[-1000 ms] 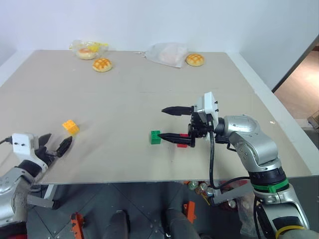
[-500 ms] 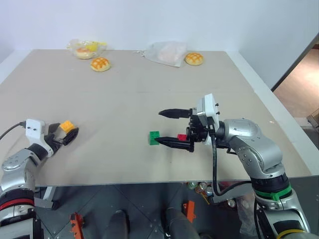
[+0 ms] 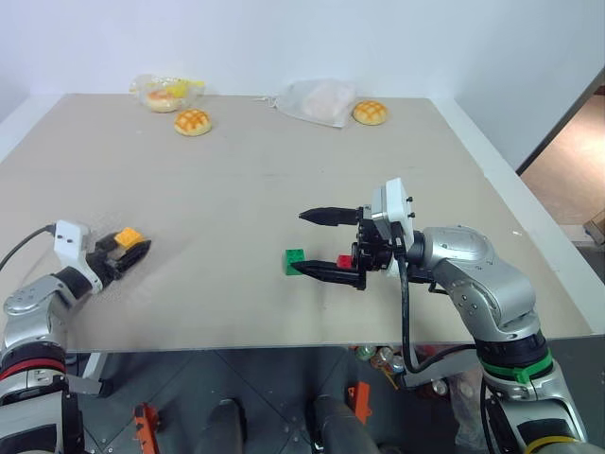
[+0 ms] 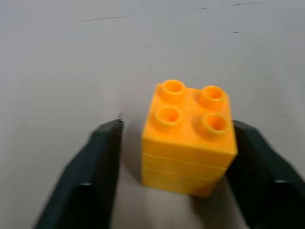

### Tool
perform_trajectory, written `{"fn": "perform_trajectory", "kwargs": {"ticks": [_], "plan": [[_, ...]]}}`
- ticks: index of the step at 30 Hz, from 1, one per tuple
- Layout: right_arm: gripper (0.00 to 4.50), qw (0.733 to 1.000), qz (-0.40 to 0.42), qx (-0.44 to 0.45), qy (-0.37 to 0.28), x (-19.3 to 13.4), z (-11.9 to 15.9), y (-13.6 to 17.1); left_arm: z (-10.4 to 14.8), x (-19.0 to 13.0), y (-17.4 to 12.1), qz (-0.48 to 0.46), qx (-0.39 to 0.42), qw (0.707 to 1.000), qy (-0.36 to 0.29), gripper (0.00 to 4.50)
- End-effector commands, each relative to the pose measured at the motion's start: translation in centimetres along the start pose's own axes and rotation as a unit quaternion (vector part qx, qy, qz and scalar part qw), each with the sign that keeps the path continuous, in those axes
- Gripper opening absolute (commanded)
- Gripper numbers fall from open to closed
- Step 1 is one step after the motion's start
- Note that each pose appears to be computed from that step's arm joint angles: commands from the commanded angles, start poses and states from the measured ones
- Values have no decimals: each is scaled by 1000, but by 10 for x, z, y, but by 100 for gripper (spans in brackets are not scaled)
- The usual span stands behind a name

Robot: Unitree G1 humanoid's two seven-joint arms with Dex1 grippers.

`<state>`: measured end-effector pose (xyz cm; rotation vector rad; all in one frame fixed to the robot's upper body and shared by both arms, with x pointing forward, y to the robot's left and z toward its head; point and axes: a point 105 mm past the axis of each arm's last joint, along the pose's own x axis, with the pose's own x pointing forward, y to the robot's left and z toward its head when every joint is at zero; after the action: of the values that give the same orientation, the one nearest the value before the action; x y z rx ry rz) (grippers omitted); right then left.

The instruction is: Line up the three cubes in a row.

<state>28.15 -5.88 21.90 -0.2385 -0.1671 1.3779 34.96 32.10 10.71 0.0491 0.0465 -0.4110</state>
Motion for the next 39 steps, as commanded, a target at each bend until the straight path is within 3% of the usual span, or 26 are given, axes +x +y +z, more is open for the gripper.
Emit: {"fn": "perform_trajectory", "kwargs": {"ticks": [1, 2, 5, 9, 13, 17, 30, 39], "plan": [[433, 1000, -4, -20, -10, -3, 10, -1, 4, 1, -9, -30, 14, 999, -5, 161], [433, 1000, -4, -20, -9, -3, 10, -2, 3, 1, -11, -34, 16, 999, -3, 134], [433, 1000, -4, -21, -9, -3, 10, -3, 3, 5, -17, -50, 42, 998, 9, 134], [433, 1000, -8, -24, -5, -5, 9, -6, 16, 16, -62, -175, 85, 981, -4, 134], [433, 999, -28, -21, 19, -25, 4, -11, 28, 25, -121, -336, 102, 936, -14, 134], [433, 997, -51, -10, 50, -45, -7, -14, 31, 38, -147, -398, 103, 912, -10, 134], [433, 994, -95, -4, 58, -60, -8, -6, 19, 68, -164, -474, 124, 871, 20, 134], [433, 993, -106, -6, 58, -61, -6, -6, 22, 79, -170, -488, 126, 864, 15, 134]]}}
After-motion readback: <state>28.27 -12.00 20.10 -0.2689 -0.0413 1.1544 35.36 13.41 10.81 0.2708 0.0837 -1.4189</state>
